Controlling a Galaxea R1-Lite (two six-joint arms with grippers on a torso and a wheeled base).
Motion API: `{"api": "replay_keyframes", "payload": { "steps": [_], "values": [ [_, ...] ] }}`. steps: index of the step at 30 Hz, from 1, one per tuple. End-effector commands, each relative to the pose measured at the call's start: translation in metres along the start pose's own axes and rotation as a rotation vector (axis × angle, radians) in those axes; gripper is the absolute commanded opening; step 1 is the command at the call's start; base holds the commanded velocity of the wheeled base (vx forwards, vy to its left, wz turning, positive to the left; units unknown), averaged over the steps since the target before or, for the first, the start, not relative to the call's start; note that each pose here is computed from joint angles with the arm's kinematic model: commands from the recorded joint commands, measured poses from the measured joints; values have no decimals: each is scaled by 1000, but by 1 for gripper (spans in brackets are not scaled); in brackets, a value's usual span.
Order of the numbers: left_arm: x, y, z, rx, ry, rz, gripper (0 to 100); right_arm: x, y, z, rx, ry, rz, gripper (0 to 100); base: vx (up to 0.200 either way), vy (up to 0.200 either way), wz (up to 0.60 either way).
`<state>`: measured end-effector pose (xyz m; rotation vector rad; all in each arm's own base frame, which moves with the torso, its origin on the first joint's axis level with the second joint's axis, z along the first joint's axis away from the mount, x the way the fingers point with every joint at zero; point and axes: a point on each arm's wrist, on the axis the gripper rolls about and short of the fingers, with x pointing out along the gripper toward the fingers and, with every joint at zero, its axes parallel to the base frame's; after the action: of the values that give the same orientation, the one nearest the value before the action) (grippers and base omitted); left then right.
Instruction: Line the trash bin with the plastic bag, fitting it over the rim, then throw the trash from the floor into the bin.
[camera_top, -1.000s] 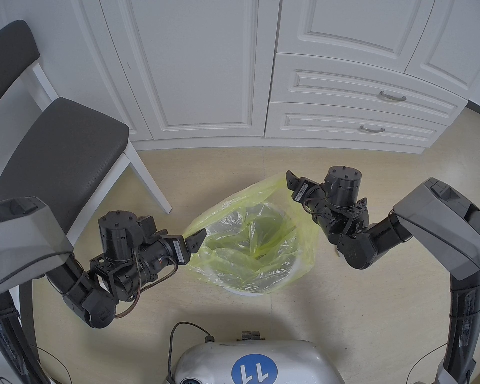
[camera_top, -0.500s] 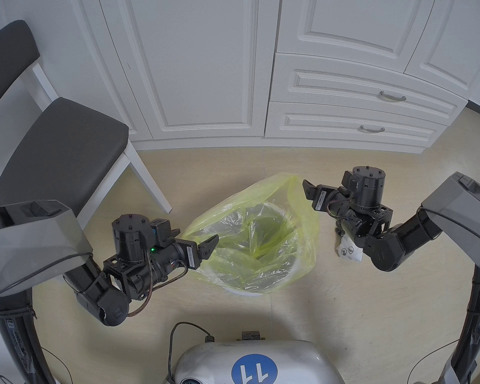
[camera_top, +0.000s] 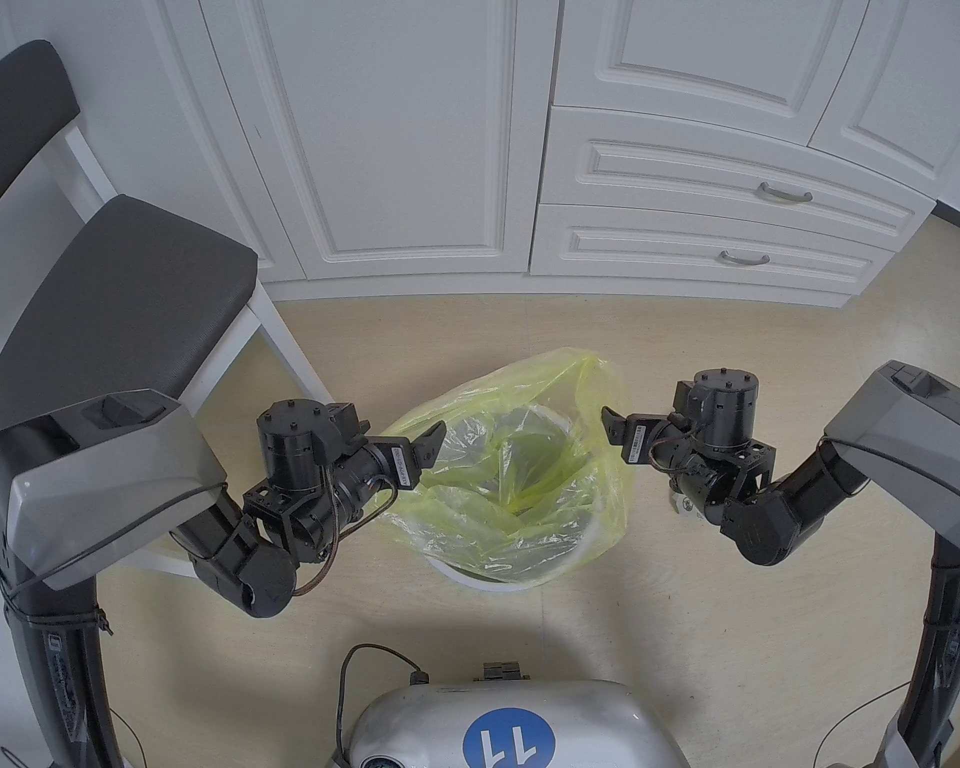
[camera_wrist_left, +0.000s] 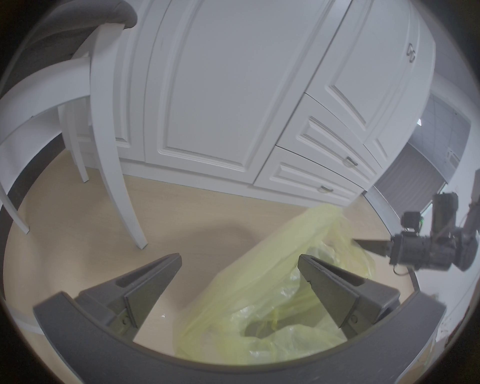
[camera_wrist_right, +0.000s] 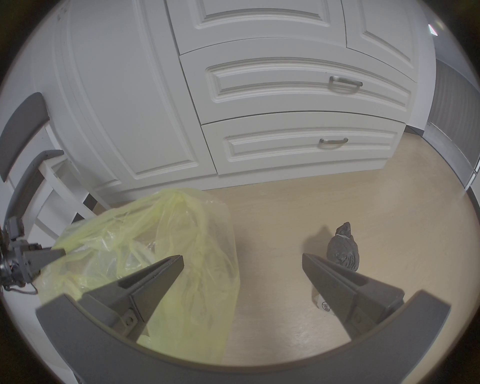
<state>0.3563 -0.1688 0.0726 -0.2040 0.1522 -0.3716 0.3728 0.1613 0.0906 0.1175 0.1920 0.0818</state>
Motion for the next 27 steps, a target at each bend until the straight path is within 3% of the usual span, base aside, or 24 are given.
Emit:
{"api": "replay_keyframes", "payload": {
  "steps": [1,6,8,22,27],
  "values": [
    [12,2,3,-27,-40,34,100,4,4,-10,-1,19,7,100,0,0,0],
    [19,1,8,-59,-72,52,100,15,14,-17,16,-20,22,100,0,0,0],
    [26,8,7,-66,-89,74,100,22,10,-17,34,-70,13,100,0,0,0],
    [56,26,4,-121,-172,167,100,53,-8,-16,68,-123,-37,100,0,0,0],
    [40,23,28,-129,-243,154,100,52,-3,-5,140,-175,-18,100,0,0,0]
  ]
}}
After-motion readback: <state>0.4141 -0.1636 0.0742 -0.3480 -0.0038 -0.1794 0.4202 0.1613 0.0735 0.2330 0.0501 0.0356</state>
